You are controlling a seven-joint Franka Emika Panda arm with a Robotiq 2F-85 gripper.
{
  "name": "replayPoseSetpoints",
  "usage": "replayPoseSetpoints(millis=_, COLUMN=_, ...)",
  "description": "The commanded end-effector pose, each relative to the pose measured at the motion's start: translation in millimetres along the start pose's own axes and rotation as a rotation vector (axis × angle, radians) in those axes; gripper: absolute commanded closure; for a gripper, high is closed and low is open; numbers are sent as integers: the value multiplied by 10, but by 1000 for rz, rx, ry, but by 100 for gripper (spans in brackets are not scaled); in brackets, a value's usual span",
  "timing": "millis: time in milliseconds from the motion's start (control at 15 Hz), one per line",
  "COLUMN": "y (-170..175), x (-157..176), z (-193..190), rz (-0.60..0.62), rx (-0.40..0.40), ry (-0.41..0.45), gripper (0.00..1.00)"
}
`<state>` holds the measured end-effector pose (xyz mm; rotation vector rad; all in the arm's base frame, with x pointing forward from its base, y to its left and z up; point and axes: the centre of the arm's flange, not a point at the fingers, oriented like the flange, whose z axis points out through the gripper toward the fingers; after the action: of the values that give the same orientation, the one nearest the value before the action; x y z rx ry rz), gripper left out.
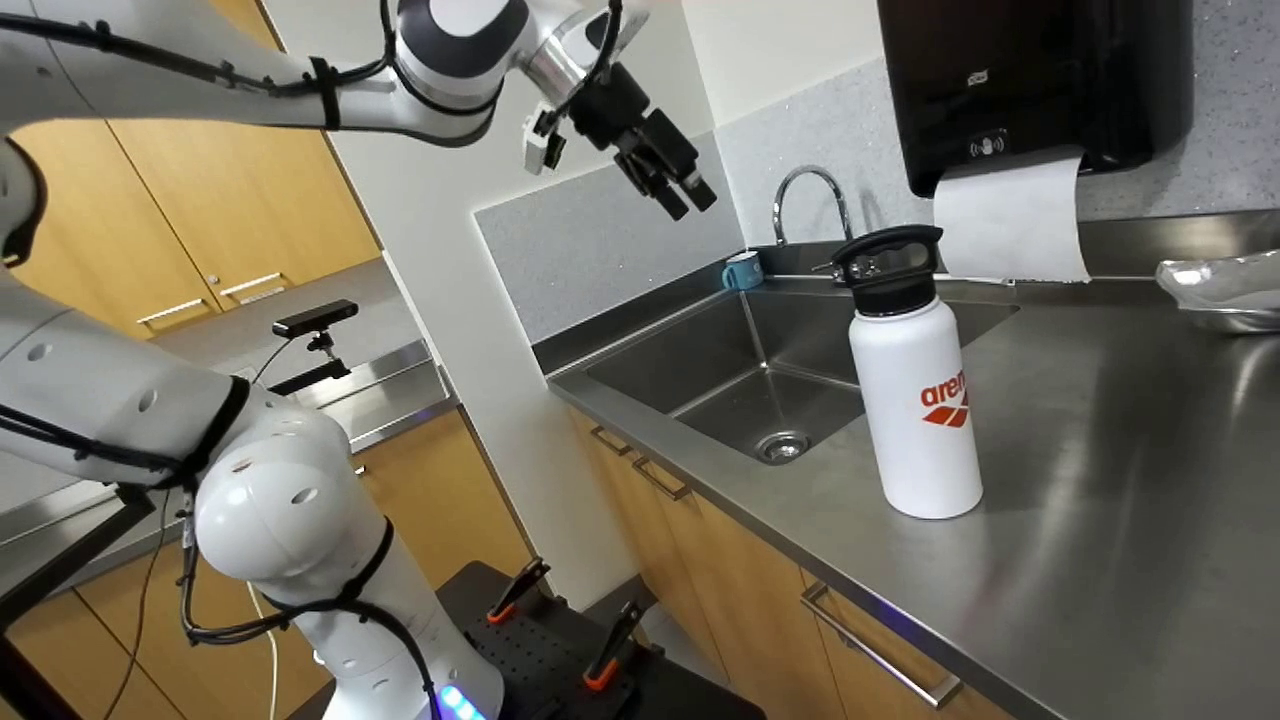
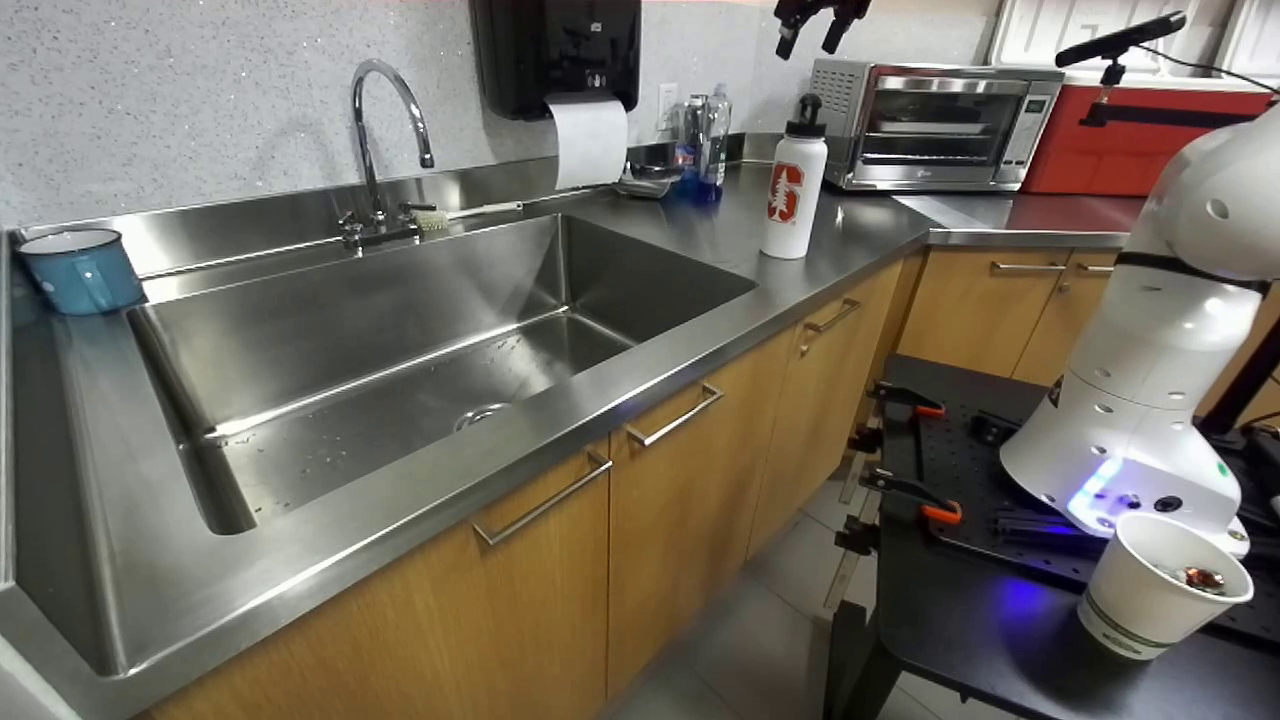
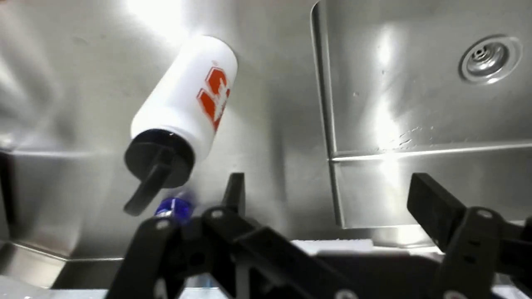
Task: Remove the lid from the bottle
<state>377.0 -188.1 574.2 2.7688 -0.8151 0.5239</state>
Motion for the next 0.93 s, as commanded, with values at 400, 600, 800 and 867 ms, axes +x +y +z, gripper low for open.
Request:
replayPoseSetpoints(millis=400, y=1297, x=905, z=247, rz=482, rx=-74, ry=-136, gripper=0)
replayPoseSetpoints(millis=600, y=1505, x=958, z=468, rz=617, rx=-73, ry=-212, gripper=0)
replayPoseSetpoints(millis=800, y=1598, x=967, z=641, rz=758, rx=-39, ry=-280, gripper=0)
replayPoseSetpoints(millis=867, y=1608, x=973, z=678, rz=794, rx=-26, ry=-292, gripper=0)
